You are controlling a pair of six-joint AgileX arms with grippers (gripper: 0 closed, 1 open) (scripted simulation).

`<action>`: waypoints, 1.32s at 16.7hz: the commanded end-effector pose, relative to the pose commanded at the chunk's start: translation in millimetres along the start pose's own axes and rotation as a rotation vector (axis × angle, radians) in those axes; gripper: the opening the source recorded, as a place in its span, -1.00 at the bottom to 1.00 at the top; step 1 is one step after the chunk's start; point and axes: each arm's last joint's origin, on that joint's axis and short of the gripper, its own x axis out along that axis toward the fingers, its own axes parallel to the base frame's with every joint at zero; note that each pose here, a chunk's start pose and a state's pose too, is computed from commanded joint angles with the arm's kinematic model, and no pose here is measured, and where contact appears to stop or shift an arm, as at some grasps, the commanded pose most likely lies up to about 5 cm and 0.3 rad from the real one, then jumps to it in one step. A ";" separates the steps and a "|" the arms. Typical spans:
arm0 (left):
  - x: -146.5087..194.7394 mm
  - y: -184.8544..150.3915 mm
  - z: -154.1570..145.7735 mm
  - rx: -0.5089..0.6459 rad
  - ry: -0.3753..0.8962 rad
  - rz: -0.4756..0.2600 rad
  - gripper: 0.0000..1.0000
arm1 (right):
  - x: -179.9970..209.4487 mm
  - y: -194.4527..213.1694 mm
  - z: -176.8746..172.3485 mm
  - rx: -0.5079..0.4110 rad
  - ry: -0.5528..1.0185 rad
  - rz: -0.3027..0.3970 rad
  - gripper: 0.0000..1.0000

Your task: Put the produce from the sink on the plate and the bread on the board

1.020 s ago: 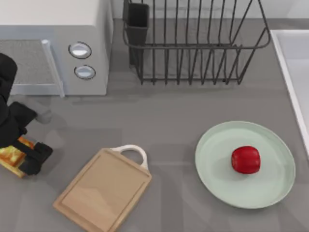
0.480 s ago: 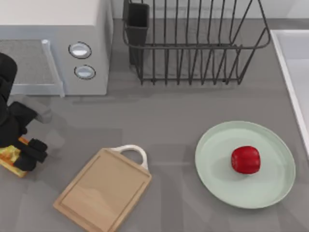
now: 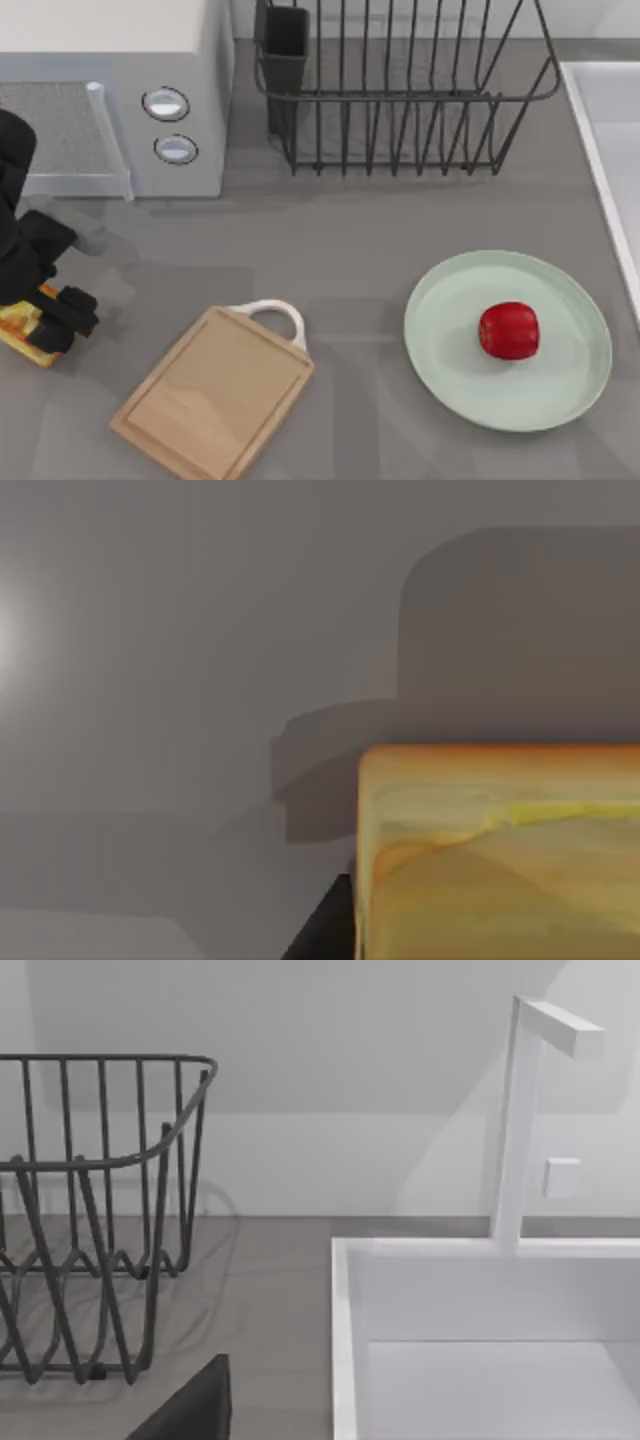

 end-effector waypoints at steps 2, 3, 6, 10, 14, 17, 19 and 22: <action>0.0 0.0 0.0 0.000 0.000 0.000 -1.00 | 0.0 0.0 0.0 0.000 0.000 0.000 1.00; 0.0 0.0 0.0 0.000 0.000 0.000 -1.00 | 0.0 0.0 0.0 0.000 0.000 0.000 1.00; -10.2 -2.5 -0.1 0.000 -0.014 -0.002 -1.00 | 0.0 0.0 0.0 0.000 0.000 0.000 1.00; -51.9 -10.9 -0.1 -0.007 -0.030 -0.004 -1.00 | 0.0 0.0 0.0 0.000 0.000 0.000 1.00; -90.5 -7.6 -8.5 -0.049 0.006 -0.018 -1.00 | 0.0 0.0 0.0 0.000 0.000 0.000 1.00; -102.6 -2.6 -4.7 -0.023 0.005 -0.012 -1.00 | 0.0 0.0 0.0 0.000 0.000 0.000 1.00; -105.0 -0.4 -0.6 -0.004 -0.008 -0.001 -1.00 | 0.0 0.0 0.0 0.000 0.000 0.000 1.00; -105.0 -0.3 -0.4 -0.003 -0.008 0.000 -1.00 | 0.0 0.0 0.0 0.000 0.000 0.000 1.00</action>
